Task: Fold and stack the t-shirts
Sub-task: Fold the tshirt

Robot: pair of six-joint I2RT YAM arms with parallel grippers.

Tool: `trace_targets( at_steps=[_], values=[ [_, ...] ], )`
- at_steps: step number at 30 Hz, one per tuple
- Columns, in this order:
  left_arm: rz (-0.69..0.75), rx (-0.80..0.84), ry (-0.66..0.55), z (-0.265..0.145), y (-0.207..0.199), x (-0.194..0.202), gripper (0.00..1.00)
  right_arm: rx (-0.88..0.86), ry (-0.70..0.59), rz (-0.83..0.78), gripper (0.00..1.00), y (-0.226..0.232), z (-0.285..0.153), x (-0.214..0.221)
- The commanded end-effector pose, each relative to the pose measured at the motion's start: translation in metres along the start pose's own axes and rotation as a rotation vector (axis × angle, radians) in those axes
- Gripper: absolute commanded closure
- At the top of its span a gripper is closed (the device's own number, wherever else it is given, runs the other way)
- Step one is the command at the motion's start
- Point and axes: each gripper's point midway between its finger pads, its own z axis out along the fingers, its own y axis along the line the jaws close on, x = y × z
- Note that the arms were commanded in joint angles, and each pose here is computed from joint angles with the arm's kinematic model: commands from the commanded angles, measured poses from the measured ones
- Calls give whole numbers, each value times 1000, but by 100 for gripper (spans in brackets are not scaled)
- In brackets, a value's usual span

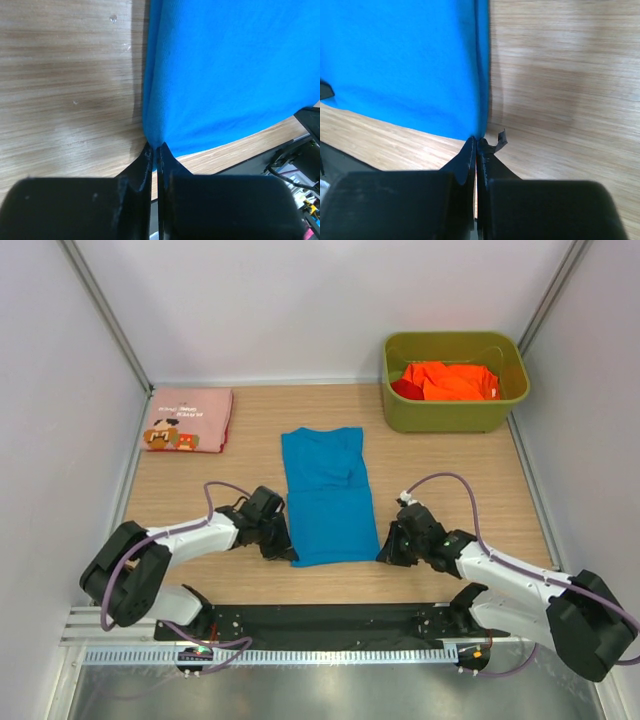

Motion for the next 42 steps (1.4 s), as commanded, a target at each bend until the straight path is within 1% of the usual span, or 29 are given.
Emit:
trace_targets(
  at_steps=[1,2,4,6,7,8,11,12,16,22,26,30,33,34,36,37,39,40,42],
  values=[
    [9,-111,-7,-3,26,12,100,-25,-27,-20,99,6,-5,-1],
    [15,-85,-35,-9,17,7,100,-31,-36,-27,99,9,-6,-3],
    [28,-86,-44,-16,11,10,100,-29,-45,-39,99,13,-13,-4],
    [42,-107,-64,-27,8,9,100,0,-52,-39,99,9,-18,-5],
    [41,-114,-68,-30,8,10,100,-19,-77,-44,99,16,-25,-11],
    [37,-116,-71,-32,8,10,100,-11,-71,-42,99,14,-29,-9],
    [28,-92,-85,-42,3,10,100,-18,-130,-48,99,21,-43,-23],
    [24,-82,-93,-45,1,10,100,-8,-129,-52,99,20,-47,-23],
    [39,-58,-122,-55,-12,1,100,-37,-176,-59,99,34,-64,-38],
    [70,-62,-149,-66,-30,-14,100,-24,-201,-80,99,41,-68,-52],
    [76,-65,-176,-77,-42,-27,100,-16,-266,-91,99,51,-78,-72],
    [77,-49,-203,-92,-59,-47,100,0,-309,-123,99,63,-85,-94],
    [65,-61,-213,-98,-61,-67,100,23,-344,-150,99,75,-87,-115],
    [63,-54,-227,-105,-67,-75,100,17,-375,-156,99,85,-95,-128],
    [46,-56,-245,-110,-65,-93,100,70,-379,-198,99,86,-90,-141],
    [42,-36,-247,-113,-72,-103,100,73,-416,-202,99,95,-97,-158],
    [17,-42,-252,-114,-70,-123,100,107,-416,-215,99,94,-89,-174],
    [21,-7,-265,-121,-81,-134,100,78,-425,-215,99,105,-92,-184],
    [32,14,-279,-124,-87,-153,100,90,-427,-215,99,105,-83,-202]
  ],
)
